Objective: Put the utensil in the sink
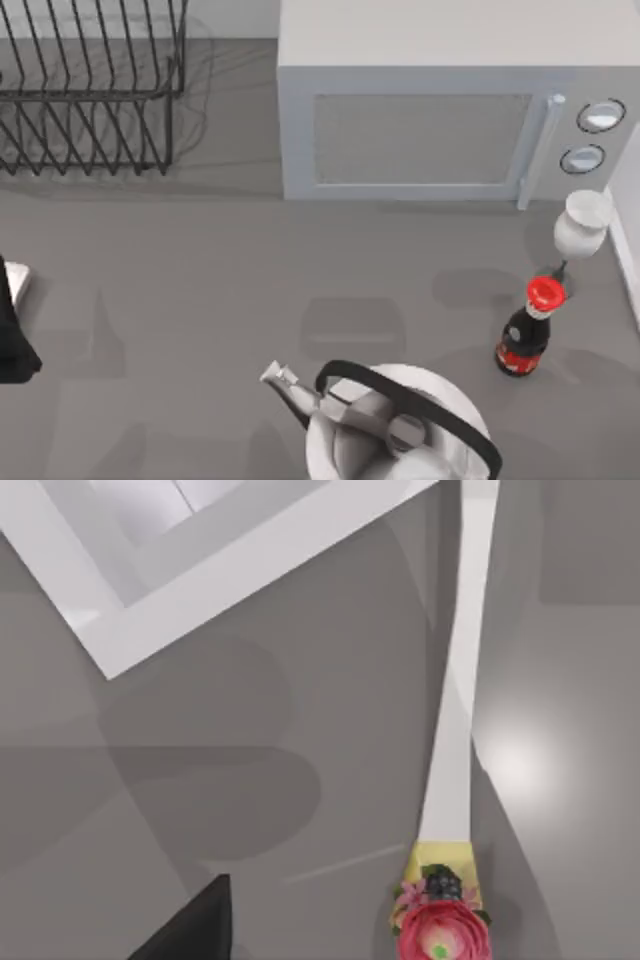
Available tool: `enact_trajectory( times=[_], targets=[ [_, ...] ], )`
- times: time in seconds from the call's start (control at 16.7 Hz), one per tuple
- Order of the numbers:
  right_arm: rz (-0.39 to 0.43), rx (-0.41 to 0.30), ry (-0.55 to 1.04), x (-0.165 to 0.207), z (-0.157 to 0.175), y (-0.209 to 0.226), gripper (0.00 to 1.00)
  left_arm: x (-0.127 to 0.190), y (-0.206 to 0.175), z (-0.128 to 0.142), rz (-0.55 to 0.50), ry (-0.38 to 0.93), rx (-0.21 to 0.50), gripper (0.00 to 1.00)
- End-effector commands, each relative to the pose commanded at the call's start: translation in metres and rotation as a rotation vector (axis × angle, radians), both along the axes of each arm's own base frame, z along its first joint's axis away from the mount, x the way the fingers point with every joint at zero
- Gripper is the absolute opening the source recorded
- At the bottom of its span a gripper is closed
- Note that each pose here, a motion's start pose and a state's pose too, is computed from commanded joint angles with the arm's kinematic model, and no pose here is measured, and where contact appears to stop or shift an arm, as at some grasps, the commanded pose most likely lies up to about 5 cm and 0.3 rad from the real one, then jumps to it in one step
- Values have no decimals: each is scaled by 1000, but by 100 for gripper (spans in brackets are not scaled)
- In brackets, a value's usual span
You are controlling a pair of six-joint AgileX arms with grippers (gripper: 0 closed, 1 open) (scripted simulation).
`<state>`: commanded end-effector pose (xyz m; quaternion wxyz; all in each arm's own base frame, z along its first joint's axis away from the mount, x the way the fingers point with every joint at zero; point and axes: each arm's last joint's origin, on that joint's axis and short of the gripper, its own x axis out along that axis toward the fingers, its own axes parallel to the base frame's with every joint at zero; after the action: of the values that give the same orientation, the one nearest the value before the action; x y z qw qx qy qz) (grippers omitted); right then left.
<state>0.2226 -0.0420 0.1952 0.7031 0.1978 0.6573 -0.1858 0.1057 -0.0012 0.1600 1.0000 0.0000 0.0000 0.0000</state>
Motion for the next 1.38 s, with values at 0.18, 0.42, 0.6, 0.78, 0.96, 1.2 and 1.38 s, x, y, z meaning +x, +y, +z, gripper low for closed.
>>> enact_trajectory(
  times=[0.18, 0.42, 0.6, 0.78, 0.96, 1.2, 1.38],
  targets=[
    [-5, 1, 4, 2, -10, -1, 100, 0, 0, 0, 0, 0, 0, 100],
    [-7, -1, -2, 10, -50, -2, 100, 0, 0, 0, 0, 0, 0, 100],
    [-6, -1, -5, 10, -83, -2, 100, 0, 0, 0, 0, 0, 0, 100],
    [-6, 0, 2, 7, -99, -1, 100, 0, 0, 0, 0, 0, 0, 100],
    [-6, 0, 3, 7, -100, -1, 100, 0, 0, 0, 0, 0, 0, 100],
    [-6, 0, 3, 7, -100, -1, 77, 0, 0, 0, 0, 0, 0, 100],
    [-6, 0, 3, 7, -100, -1, 55, 0, 0, 0, 0, 0, 0, 100]
  ],
)
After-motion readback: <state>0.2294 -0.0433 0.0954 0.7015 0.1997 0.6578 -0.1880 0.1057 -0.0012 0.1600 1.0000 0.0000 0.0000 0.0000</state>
